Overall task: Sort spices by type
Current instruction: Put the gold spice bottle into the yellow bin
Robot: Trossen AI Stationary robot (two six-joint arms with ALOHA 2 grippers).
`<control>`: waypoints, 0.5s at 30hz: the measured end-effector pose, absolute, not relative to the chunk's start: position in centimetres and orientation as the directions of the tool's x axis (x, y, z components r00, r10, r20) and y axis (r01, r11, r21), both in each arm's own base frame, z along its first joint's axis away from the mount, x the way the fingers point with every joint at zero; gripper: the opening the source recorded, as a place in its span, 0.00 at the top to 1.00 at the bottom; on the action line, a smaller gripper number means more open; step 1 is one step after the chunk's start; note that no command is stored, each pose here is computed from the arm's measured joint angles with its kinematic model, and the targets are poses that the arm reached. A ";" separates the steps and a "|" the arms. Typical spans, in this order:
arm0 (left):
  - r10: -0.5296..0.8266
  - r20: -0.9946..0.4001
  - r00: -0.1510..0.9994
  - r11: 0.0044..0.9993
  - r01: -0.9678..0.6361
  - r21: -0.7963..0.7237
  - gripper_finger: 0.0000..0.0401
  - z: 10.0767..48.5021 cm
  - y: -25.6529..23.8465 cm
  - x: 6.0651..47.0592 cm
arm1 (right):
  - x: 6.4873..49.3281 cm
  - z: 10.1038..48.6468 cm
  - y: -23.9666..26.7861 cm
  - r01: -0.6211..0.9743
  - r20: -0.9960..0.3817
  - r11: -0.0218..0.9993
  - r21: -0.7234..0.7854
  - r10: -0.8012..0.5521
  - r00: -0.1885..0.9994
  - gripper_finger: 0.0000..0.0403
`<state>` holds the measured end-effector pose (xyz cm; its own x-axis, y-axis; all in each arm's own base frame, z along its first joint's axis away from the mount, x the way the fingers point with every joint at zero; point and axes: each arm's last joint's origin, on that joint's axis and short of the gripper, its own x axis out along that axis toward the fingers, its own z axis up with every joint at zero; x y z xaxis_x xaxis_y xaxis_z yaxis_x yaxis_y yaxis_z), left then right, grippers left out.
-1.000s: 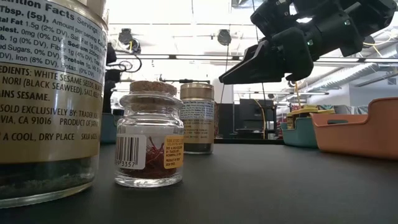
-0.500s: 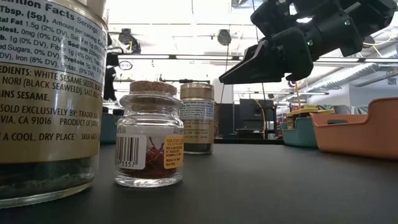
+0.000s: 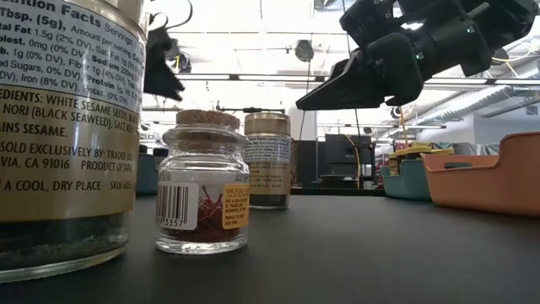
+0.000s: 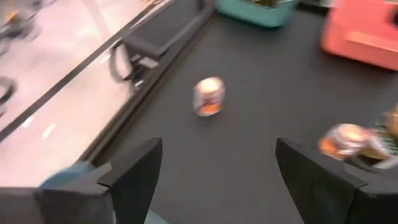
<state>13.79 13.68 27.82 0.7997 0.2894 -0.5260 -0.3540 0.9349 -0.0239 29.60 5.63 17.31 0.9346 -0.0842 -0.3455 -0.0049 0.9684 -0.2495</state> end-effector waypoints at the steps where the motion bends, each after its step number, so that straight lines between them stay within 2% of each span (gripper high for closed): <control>1: 0.263 -0.516 0.815 0.949 -0.314 -0.014 0.22 27.9 13.1 14.5 | 29.6 17.3 5.6 -0.005 -0.346 0.968 -0.250 -0.084 0.935 0.35; 8: 0.101 -0.446 0.889 0.994 -0.073 0.079 0.22 28.8 7.8 18.7 | 29.7 17.7 5.7 0.005 -0.303 0.971 -0.240 -0.080 0.950 0.35; 15: -0.082 -0.401 0.912 0.992 0.112 0.053 0.22 28.4 3.0 22.2 | 29.8 18.0 5.8 0.014 -0.277 0.975 -0.220 -0.076 0.958 0.35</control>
